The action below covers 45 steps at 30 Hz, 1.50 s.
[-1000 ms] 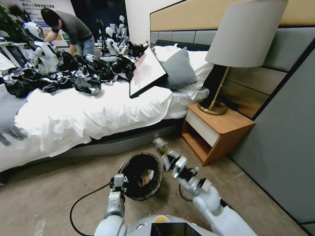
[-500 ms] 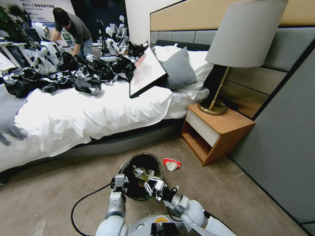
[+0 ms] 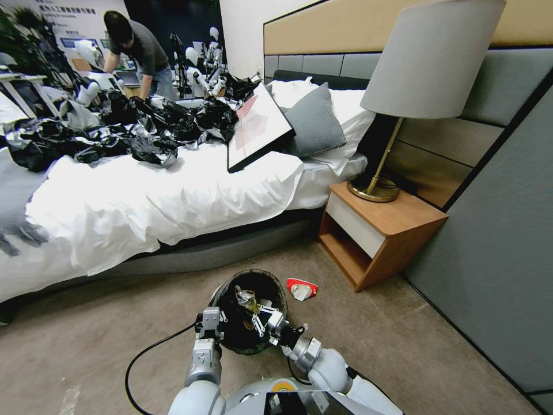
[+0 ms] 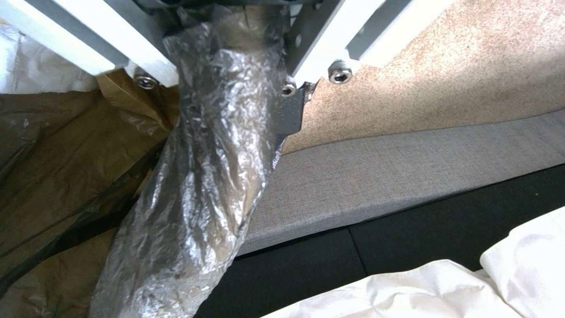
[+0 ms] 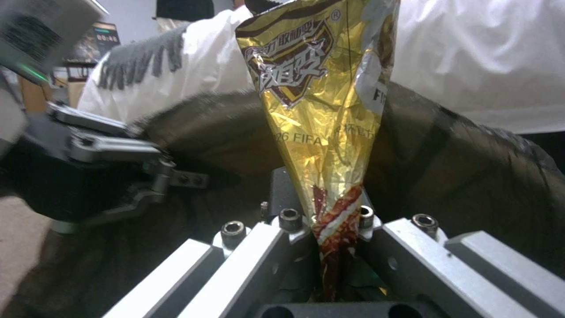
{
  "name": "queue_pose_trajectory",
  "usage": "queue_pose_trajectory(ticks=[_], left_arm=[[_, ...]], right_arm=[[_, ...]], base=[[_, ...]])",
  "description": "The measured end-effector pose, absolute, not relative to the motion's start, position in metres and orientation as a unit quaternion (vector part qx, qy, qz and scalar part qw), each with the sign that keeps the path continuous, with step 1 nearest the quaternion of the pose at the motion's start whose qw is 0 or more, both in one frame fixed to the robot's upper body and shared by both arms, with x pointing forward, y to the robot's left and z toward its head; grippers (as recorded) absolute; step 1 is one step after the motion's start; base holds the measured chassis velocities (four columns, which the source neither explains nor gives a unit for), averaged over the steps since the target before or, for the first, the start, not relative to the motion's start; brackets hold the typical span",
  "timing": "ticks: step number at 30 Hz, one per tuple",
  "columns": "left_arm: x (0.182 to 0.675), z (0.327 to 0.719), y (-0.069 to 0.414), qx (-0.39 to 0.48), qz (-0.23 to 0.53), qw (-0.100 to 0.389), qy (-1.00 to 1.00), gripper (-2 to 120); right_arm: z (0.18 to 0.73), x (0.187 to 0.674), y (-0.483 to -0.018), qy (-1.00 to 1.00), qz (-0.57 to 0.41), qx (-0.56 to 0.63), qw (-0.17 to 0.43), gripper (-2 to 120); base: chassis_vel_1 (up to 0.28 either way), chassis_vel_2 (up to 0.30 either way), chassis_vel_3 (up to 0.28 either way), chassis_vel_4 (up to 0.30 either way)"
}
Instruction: Pick up the trash bin, then pick up the garbage from the floor and place it into the trash bin.
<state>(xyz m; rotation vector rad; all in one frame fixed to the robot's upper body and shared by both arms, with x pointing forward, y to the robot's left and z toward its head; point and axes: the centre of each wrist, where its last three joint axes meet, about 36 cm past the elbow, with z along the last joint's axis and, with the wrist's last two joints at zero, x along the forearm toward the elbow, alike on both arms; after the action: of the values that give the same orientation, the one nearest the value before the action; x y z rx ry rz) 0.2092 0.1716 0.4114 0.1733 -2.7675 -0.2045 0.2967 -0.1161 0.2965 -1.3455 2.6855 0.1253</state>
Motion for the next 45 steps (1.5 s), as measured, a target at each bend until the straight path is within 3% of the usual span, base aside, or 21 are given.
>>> queue_pose_trajectory(ticks=[9,11,13,26,34,41,45], left_arm=[[0.210,0.412,0.172,0.062,-0.072,0.178,-0.979,0],[0.211,0.412,0.172,0.062,-0.072,0.177,-0.980,0],[0.211,0.412,0.172,0.062,-0.072,0.177,-0.980,0],[0.213,0.411,0.173,0.063,-0.070,0.176,-0.980,0],[0.214,0.412,0.173,0.064,-0.071,0.175,-0.980,0],[0.216,0.409,0.174,0.064,-0.072,0.177,-0.979,0],[0.216,0.410,0.176,0.067,-0.071,0.177,-0.979,0]], right_arm=[[0.293,0.297,-0.117,0.895,0.030,-0.441,0.063,28],[0.292,0.297,-0.119,0.895,0.027,-0.440,0.062,40],[0.292,0.297,-0.119,0.895,0.027,-0.440,0.062,41],[0.289,0.288,-0.126,0.894,0.015,-0.444,0.062,93],[0.314,0.285,-0.134,0.896,0.012,-0.434,0.096,100],[0.389,0.283,-0.147,0.904,0.010,-0.378,0.201,100],[0.409,0.279,-0.153,0.917,0.003,-0.329,0.227,100]], base=[[0.000,0.000,0.000,0.000],[0.000,0.000,0.000,0.000],[0.000,0.000,0.000,0.000],[0.000,0.000,0.000,0.000],[0.000,0.000,0.000,0.000],[0.000,0.000,0.000,0.000],[0.000,0.000,0.000,0.000]])
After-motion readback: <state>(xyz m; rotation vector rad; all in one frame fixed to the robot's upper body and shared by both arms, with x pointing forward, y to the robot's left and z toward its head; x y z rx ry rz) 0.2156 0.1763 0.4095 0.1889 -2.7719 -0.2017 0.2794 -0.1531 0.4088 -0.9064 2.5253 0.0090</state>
